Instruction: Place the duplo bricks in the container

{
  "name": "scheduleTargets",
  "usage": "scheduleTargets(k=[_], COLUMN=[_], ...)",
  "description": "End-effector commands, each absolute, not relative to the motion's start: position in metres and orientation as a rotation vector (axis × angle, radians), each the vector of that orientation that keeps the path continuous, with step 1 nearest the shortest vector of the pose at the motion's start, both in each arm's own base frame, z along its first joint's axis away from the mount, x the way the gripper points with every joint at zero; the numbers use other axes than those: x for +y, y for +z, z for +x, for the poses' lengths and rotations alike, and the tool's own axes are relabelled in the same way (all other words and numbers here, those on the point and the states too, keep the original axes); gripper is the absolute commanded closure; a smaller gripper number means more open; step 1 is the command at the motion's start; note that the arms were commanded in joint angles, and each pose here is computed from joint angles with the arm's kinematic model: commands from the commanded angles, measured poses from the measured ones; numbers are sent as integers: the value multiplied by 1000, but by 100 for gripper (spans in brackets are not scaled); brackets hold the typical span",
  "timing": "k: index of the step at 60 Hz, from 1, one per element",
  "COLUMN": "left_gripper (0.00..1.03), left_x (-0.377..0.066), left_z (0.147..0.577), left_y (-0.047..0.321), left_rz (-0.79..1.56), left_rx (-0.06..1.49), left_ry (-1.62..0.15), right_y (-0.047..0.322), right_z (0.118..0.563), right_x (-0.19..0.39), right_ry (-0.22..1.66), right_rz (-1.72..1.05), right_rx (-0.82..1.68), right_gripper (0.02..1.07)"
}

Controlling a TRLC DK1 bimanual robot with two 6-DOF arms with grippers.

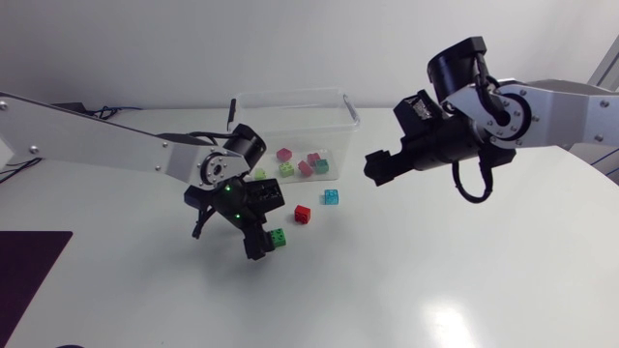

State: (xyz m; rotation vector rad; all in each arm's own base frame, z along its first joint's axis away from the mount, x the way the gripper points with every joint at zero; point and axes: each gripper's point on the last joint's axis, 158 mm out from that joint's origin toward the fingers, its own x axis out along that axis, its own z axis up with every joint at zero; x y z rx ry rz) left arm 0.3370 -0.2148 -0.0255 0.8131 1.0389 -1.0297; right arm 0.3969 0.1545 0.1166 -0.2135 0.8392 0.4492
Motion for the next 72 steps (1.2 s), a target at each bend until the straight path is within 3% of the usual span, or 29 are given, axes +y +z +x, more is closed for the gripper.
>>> scheduleTargets(k=[1,23,27,32,48,60,72], left_gripper=[17,18,33,70,77,77,76], left_x=[-219,-233,-235,-237,-229,-222,-210], left_z=[335,350,352,354,342,364,395], left_y=[-36,-47,-50,-55,-49,17,105], left_rz=[829,825,820,817,829,810,787], left_rx=[1052,1033,1031,1035,1060,932,778], left_ry=[-1071,-1080,-1082,-1084,-1097,-1027,-931], right_y=[111,93,92,88,77,66,49], right_z=[393,373,370,364,355,364,375], right_x=[149,151,154,158,179,193,202], right_ry=[455,497,507,529,584,546,484], right_rz=[-221,-242,-251,-271,-308,-275,-317], right_rx=[840,864,859,858,840,897,958], right_gripper=[7,7,7,7,7,7,7])
